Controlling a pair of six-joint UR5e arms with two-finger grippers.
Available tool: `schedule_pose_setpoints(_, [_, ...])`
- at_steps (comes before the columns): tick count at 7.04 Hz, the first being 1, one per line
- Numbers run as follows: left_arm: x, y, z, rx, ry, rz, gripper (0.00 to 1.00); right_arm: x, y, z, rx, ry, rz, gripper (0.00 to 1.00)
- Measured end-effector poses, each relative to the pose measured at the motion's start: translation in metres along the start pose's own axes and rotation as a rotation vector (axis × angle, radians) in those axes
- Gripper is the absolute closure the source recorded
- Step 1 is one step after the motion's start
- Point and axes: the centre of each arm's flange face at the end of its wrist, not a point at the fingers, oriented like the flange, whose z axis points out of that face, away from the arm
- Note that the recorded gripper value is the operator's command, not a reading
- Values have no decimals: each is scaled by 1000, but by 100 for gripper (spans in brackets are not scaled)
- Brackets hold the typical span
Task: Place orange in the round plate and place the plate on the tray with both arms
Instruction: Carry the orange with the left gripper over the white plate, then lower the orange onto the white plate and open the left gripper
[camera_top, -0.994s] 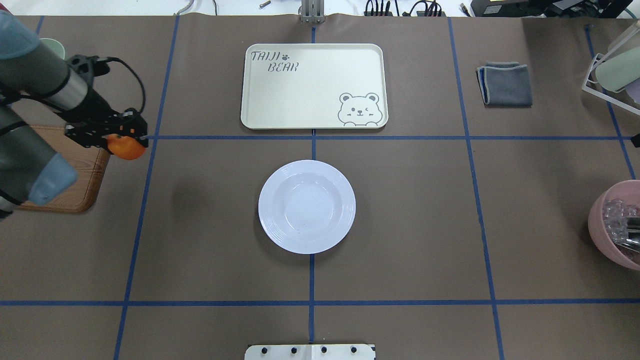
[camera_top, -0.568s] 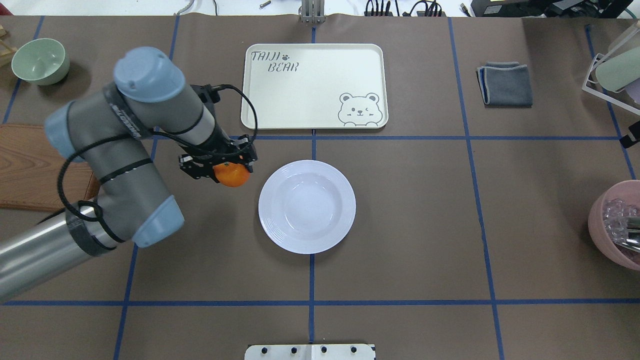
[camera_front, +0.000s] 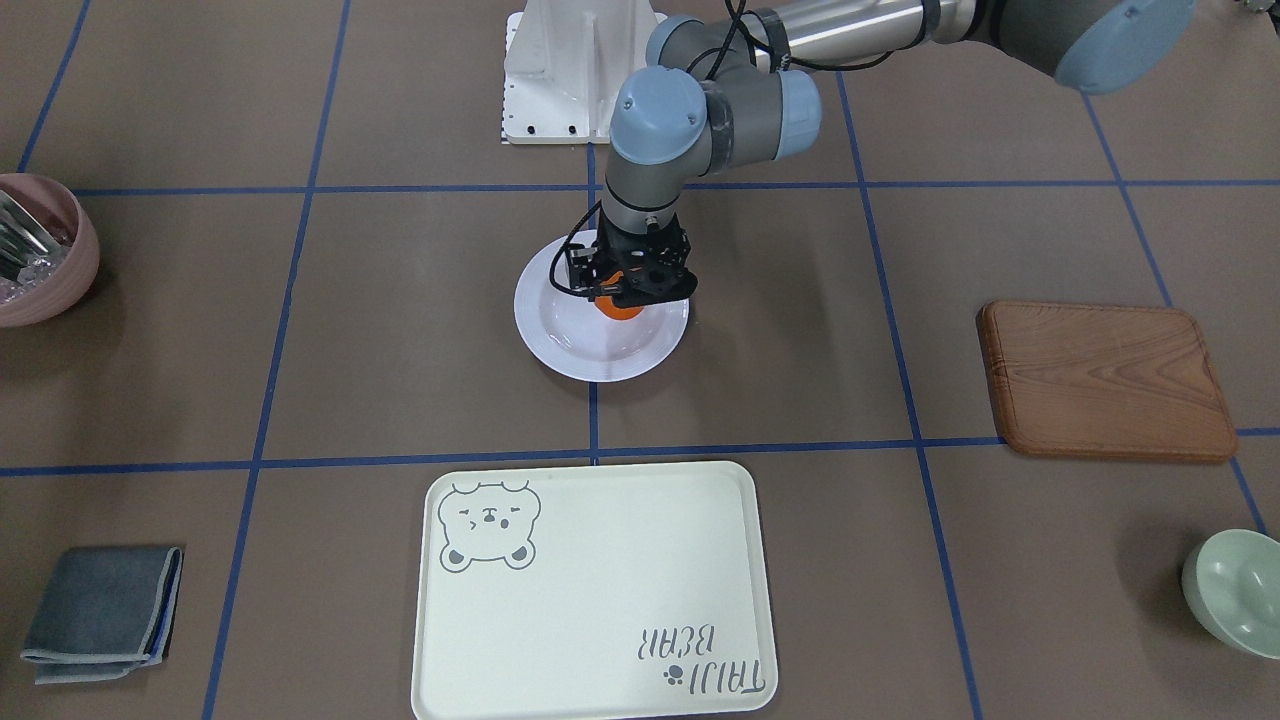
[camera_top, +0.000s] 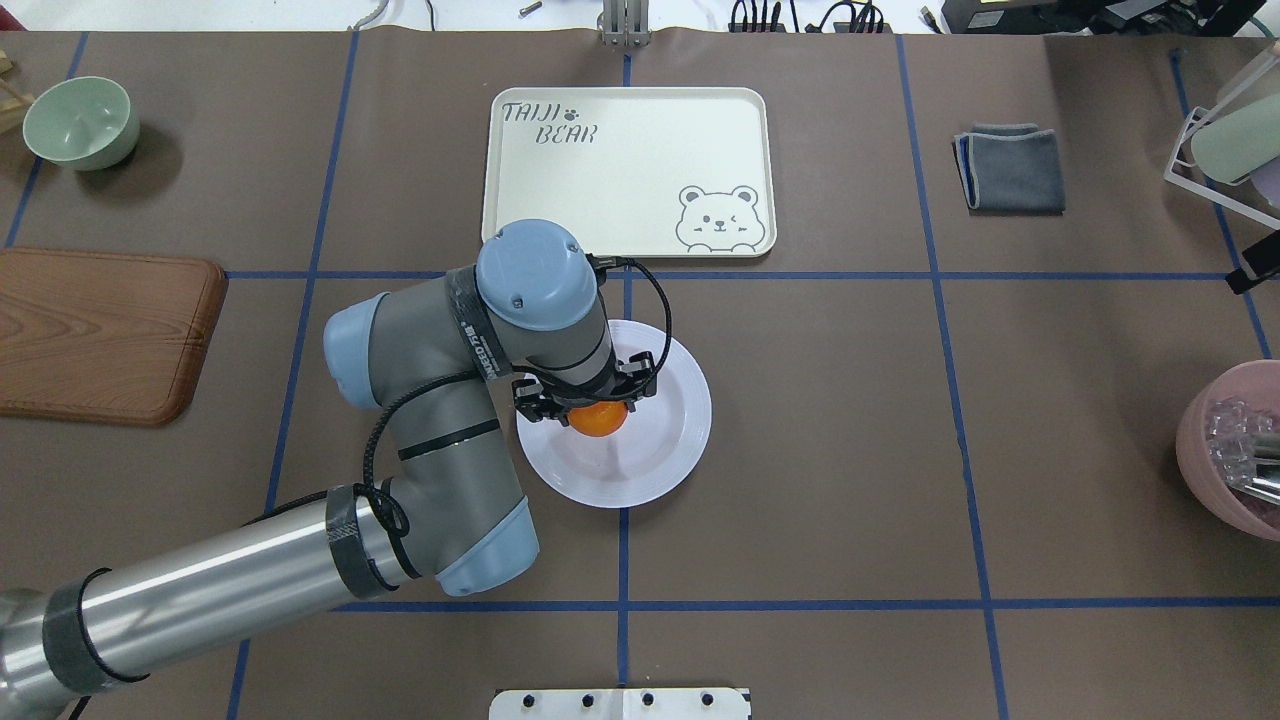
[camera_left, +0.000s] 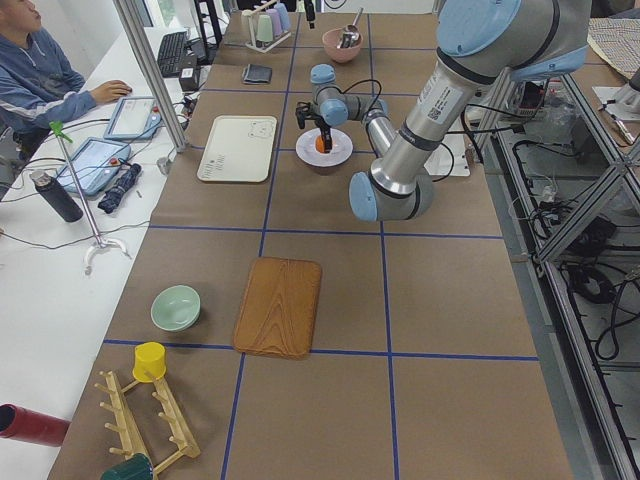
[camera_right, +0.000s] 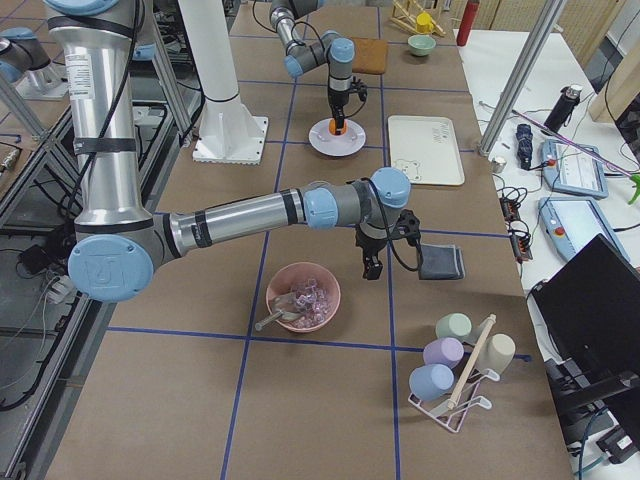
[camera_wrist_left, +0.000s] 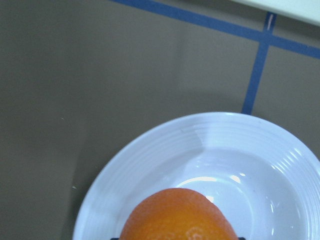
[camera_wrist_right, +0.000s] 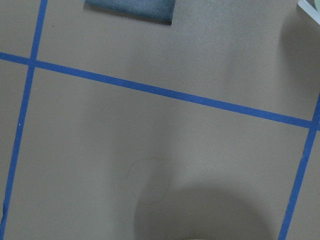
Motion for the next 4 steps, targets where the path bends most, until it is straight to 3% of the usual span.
schedule_pose_setpoints(4, [13,5,13,-3,-16,7,100,-1,-1,0,0,0,-2,0])
